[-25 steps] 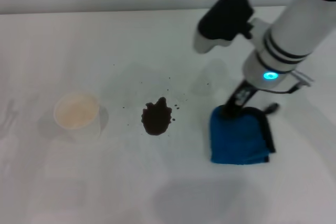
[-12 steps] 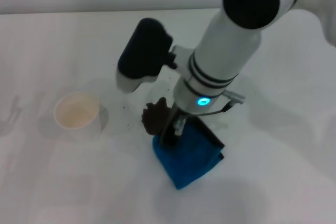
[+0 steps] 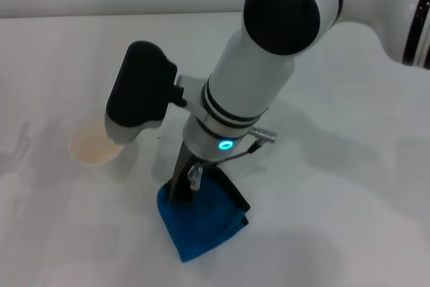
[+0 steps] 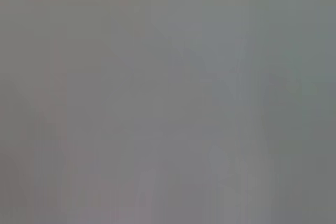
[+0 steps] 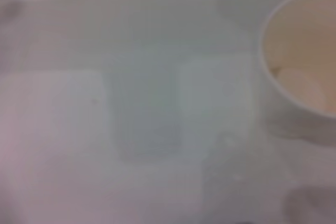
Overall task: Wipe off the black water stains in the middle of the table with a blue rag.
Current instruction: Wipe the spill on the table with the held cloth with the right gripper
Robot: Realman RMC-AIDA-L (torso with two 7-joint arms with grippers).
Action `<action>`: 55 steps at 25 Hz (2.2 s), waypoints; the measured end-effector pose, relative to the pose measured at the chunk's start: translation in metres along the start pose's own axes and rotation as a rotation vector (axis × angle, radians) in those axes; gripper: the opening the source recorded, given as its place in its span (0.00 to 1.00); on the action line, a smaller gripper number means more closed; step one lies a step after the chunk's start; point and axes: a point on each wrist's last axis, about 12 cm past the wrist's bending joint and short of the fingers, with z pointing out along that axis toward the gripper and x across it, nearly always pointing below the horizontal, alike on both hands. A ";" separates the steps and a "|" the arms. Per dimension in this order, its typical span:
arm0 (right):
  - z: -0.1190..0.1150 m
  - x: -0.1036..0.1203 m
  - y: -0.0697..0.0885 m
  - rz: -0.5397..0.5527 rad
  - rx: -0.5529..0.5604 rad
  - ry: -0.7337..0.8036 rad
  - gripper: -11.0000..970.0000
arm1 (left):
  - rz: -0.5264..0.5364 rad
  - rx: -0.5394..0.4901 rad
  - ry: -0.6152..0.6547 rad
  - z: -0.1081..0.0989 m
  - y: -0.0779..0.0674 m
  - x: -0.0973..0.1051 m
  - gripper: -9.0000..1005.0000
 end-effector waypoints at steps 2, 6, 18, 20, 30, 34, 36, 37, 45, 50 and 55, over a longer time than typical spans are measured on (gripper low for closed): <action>0.000 0.000 -0.006 0.008 0.020 -0.001 0.08 | -0.001 -0.001 0.003 -0.002 0.000 0.000 0.89; 0.002 0.003 -0.020 0.020 0.080 0.015 0.08 | -0.001 -0.003 0.007 -0.003 0.000 0.001 0.89; 0.002 0.013 -0.057 0.070 0.283 0.038 0.08 | -0.001 -0.005 0.003 -0.001 0.000 0.000 0.89; 0.001 0.014 -0.063 0.079 0.309 0.045 0.08 | -0.001 -0.004 0.003 0.000 0.000 0.000 0.89; -0.016 0.028 -0.100 0.159 0.486 0.091 0.08 | -0.001 -0.006 0.012 0.001 0.001 0.001 0.89; -0.021 0.038 -0.110 0.181 0.564 0.132 0.08 | 0.000 -0.005 0.010 0.002 0.001 0.001 0.89; -0.023 0.043 -0.115 0.198 0.582 0.144 0.08 | 0.000 -0.003 0.009 0.004 0.001 0.001 0.89; -0.024 0.046 -0.118 0.209 0.589 0.149 0.08 | 0.000 -0.002 0.009 0.004 0.001 0.001 0.89; -0.022 0.052 -0.119 0.206 0.553 0.160 0.08 | 0.001 0.004 0.014 0.009 0.000 0.001 0.89; -0.012 0.038 -0.096 0.148 0.357 0.098 0.08 | 0.001 0.008 0.025 0.013 -0.001 0.002 0.89; 0.000 0.030 -0.072 0.080 0.228 0.076 0.08 | 0.001 0.014 0.032 0.018 -0.002 0.002 0.89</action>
